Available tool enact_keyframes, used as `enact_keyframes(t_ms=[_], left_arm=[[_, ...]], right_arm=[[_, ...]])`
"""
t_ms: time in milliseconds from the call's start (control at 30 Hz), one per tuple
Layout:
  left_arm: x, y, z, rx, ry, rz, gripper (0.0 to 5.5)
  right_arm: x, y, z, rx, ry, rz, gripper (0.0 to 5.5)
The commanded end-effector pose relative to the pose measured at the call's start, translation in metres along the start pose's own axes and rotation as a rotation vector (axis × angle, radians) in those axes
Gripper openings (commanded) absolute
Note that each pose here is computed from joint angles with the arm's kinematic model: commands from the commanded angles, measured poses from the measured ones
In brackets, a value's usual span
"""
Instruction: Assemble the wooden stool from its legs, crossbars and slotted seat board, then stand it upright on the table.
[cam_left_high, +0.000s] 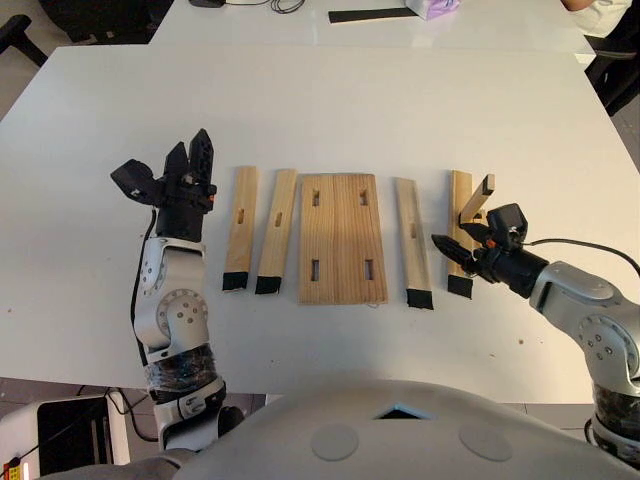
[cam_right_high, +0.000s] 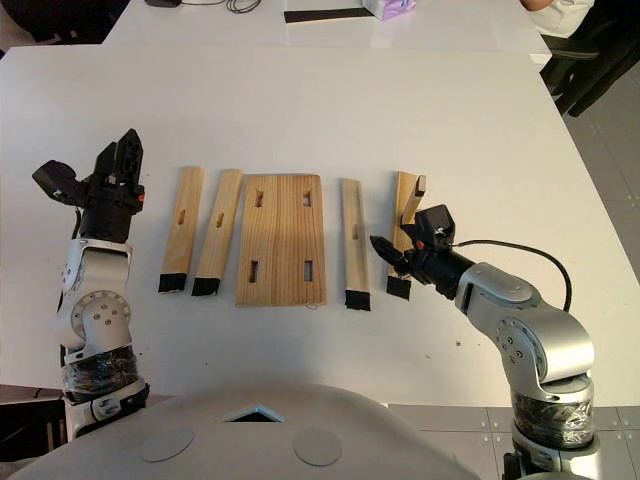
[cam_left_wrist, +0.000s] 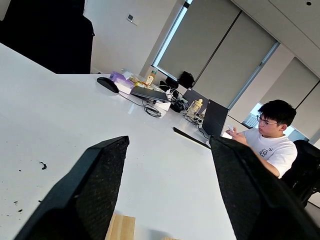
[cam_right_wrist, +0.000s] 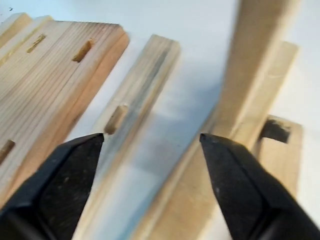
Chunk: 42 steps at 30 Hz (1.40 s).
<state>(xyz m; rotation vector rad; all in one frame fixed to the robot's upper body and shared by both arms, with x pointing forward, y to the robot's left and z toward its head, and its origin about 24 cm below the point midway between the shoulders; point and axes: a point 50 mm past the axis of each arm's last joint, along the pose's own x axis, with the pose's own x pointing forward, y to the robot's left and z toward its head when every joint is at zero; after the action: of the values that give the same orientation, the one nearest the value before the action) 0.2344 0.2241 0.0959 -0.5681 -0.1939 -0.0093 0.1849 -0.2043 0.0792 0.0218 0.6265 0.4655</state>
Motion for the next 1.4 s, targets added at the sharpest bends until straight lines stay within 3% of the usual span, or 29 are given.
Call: enact_keyframes(t_ms=[33, 533, 867, 1333, 1400], left_arm=[[-0.004, 0.006, -0.004, 0.005, 0.004, 0.032, 2.99], [-0.006, 0.004, -0.010, -0.002, 0.011, 0.044, 2.99], [-0.007, 0.003, -0.011, -0.006, 0.010, 0.043, 2.99], [-0.010, 0.002, -0.015, -0.021, 0.006, 0.053, 2.99], [-0.010, 0.002, -0.016, -0.020, 0.009, 0.052, 2.99]], right_arm=[[-0.007, -0.010, -0.002, -0.030, 0.061, -0.001, 3.72], [0.003, -0.023, -0.008, 0.005, 0.119, -0.102, 3.72], [0.008, -0.008, -0.008, 0.006, 0.123, -0.050, 3.72], [0.000, -0.015, -0.045, -0.019, 0.321, -0.148, 3.72], [-0.001, -0.014, -0.048, -0.020, 0.327, -0.146, 3.44]])
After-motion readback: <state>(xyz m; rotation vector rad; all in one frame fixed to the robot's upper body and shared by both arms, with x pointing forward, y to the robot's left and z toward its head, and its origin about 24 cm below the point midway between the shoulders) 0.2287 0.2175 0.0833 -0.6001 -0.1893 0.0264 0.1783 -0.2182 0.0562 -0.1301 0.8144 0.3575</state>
